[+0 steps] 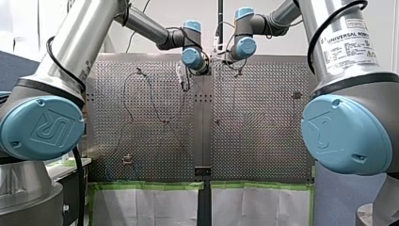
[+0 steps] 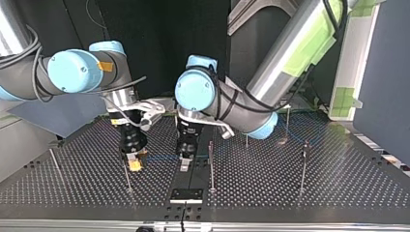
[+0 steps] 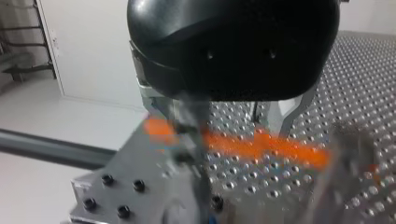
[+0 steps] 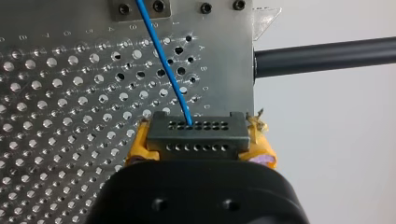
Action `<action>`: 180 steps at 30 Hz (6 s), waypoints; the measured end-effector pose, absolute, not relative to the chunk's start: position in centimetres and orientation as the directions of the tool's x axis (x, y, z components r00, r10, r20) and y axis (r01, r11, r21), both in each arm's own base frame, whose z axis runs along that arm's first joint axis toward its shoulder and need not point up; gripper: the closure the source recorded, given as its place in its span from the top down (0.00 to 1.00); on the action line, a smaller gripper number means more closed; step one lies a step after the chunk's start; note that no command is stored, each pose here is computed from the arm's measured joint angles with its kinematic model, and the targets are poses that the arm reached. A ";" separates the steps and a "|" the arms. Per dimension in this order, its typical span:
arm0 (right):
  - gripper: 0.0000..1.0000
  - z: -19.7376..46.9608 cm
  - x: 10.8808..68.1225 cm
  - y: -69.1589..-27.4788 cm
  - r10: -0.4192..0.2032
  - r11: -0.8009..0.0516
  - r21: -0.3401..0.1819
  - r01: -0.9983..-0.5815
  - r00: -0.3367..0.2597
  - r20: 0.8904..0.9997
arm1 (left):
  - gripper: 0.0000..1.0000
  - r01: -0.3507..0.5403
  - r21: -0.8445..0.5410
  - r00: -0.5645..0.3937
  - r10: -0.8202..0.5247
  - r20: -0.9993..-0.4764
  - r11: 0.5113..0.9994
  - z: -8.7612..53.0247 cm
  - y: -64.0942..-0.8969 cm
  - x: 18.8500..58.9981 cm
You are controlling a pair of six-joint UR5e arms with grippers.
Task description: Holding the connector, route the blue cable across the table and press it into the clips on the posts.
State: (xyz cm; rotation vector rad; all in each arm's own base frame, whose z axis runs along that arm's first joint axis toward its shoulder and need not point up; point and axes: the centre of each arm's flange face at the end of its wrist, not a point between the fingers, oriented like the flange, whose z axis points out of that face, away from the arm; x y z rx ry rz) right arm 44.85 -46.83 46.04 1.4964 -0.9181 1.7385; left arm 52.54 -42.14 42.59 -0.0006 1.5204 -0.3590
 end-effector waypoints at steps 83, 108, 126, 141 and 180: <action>0.00 39.4 44.3 -45.0 -0.073 -0.524 -0.098 -0.846 -0.070 0.995 | 0.00 0.158 -0.244 -0.013 -0.245 -0.969 0.957 34.7 -42.1 48.0; 0.00 30.8 42.3 -42.8 -0.152 -0.495 -0.124 -0.860 -0.054 0.987 | 0.00 0.177 -0.191 -0.140 -0.167 -0.976 0.966 20.3 -40.8 45.9; 0.00 24.7 41.3 -40.6 -0.204 -0.487 -0.141 -0.862 -0.045 0.978 | 0.00 0.233 -0.224 -0.131 -0.198 -0.971 0.946 18.6 -40.0 47.5; 0.00 20.1 40.2 -43.3 -0.234 -0.454 -0.145 -0.879 -0.039 0.972 | 0.00 0.242 -0.209 -0.168 -0.171 -0.971 0.947 14.2 -40.8 47.9; 0.00 18.2 37.0 -51.3 -0.219 -0.425 -0.160 -0.891 -0.070 0.973 | 0.00 0.280 -0.223 -0.160 -0.183 -0.970 0.934 14.2 -43.3 55.9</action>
